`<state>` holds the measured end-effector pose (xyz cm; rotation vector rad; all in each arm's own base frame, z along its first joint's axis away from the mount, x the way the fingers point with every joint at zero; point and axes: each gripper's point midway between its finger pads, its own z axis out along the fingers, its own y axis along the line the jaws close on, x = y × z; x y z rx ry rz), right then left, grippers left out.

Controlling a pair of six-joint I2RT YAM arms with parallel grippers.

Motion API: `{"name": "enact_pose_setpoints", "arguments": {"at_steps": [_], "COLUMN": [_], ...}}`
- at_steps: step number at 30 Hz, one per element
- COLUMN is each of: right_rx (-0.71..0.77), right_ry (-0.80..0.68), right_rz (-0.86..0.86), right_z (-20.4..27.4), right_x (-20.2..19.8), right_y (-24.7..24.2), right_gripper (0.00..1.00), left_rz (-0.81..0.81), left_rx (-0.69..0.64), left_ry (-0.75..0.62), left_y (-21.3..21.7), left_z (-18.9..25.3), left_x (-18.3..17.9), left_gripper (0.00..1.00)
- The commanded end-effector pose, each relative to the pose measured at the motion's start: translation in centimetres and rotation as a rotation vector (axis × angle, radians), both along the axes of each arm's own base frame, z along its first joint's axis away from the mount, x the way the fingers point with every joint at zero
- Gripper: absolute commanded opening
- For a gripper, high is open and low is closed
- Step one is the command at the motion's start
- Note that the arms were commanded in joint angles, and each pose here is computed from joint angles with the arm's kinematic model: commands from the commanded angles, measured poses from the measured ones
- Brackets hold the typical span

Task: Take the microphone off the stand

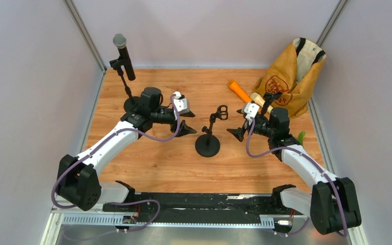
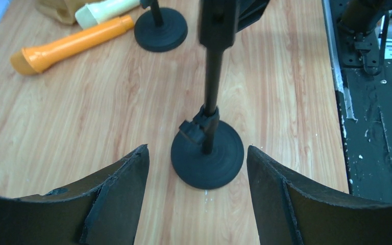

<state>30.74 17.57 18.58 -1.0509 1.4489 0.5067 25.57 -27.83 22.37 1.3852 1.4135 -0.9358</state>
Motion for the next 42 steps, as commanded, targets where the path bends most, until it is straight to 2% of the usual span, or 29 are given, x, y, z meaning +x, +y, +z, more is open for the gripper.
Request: {"name": "enact_pose_setpoints", "arguments": {"at_steps": [1, 9, 12, 17, 20, 22, 25, 34, 36, 39, 42], "right_rx": [0.112, 0.094, 0.12, 0.174, 0.191, 0.195, 0.184, 0.183, 0.174, 0.137, 0.152], "right_ry": [-0.048, -0.103, -0.081, -0.052, -0.038, -0.032, -0.021, -0.06, -0.07, -0.062, 0.018], "right_rz": [0.102, 0.143, 0.151, 0.123, 0.116, 0.099, 0.066, 0.074, 0.104, 0.159, 0.242], "right_z": [0.9, -2.4, -3.0, -2.4, -2.1, -2.1, -2.5, -1.4, -0.3, 1.6, 4.5], "right_x": [-0.3, -2.2, -3.1, -3.5, -3.7, -3.5, -3.1, -3.1, -3.2, -3.2, -3.1], "right_y": [2.3, 5.7, 7.0, 9.0, 10.2, 10.8, 11.1, 11.5, 11.9, 12.7, 12.9], "right_gripper": [1.0, 0.98, 0.96, 0.95, 0.89, 0.83, 0.68, 0.05, 0.0, 0.0, 0.0], "left_rz": [0.001, 0.019, 0.03, 0.041, 0.043, 0.046, 0.044, 0.034, 0.032, 0.018, 0.0], "left_rx": [-0.026, -0.018, -0.017, -0.018, -0.02, -0.02, -0.022, -0.026, -0.026, -0.019, 0.005], "left_ry": [-0.001, 0.053, 0.051, 0.046, 0.036, 0.033, 0.034, 0.037, 0.033, -0.001, -0.045], "left_y": [0.8, 0.8, 0.9, 1.0, 1.1, 1.2, 1.2, 1.1, 1.1, 1.2, 1.6], "left_z": [-0.5, -1.8, -1.9, -1.6, -1.4, -1.4, -1.3, -1.3, -1.2, -0.8, 0.6], "left_x": [1.2, 1.8, 1.9, 1.8, 1.8, 1.7, 1.7, 1.5, 1.4, 1.3, 1.0], "left_gripper": [0.77, 0.77, 0.77, 0.77, 0.77, 0.77, 0.77, 0.77, 0.76, 0.77, 0.77]}}
